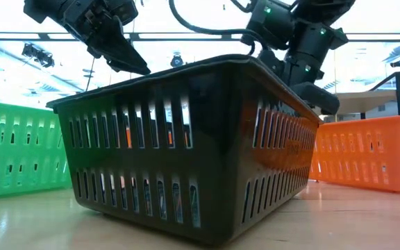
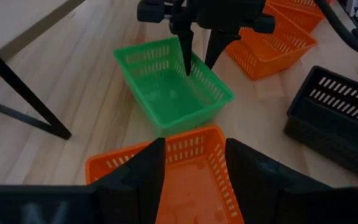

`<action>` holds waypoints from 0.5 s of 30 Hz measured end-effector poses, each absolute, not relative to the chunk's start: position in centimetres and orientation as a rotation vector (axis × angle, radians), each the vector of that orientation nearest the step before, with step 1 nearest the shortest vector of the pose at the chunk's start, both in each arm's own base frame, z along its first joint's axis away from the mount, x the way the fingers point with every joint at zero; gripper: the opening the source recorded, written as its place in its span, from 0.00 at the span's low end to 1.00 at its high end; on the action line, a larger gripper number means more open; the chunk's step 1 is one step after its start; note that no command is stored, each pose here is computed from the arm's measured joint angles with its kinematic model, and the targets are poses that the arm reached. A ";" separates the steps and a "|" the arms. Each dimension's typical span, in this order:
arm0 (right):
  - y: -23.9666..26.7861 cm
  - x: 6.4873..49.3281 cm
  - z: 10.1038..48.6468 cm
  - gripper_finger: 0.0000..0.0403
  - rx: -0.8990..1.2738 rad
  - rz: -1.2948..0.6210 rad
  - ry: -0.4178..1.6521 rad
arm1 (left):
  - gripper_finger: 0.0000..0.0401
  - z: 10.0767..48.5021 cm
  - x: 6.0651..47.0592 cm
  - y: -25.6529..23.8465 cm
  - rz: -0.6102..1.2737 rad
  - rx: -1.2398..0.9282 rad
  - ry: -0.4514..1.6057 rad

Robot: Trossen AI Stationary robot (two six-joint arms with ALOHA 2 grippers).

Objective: Stack baskets on shelf by color
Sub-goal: Put the top green bin on the shelf

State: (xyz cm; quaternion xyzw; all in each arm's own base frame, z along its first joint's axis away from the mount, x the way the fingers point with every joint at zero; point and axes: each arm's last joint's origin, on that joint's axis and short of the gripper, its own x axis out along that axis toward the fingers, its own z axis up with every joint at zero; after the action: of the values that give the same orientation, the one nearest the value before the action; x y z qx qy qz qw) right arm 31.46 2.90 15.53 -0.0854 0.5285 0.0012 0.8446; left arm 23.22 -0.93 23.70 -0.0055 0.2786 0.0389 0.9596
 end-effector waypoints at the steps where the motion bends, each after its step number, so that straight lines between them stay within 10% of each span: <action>1: 3.0 31.5 15.5 0.30 -0.189 0.010 1.112 | 0.43 23.7 23.2 -0.9 0.079 -0.010 0.565; 8: 3.6 31.8 15.7 0.04 -0.222 0.040 1.071 | 0.43 24.6 23.8 -1.0 0.078 -0.031 0.452; 15: 4.4 32.3 16.5 0.02 -0.221 0.049 1.034 | 0.43 25.0 23.9 -1.2 0.074 -0.059 0.416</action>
State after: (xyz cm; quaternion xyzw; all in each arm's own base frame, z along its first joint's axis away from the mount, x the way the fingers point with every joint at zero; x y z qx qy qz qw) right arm 32.31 4.36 16.47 -0.1055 0.4932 0.0234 0.8632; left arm 23.89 -1.19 24.95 -0.0291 0.2063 0.0366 0.9774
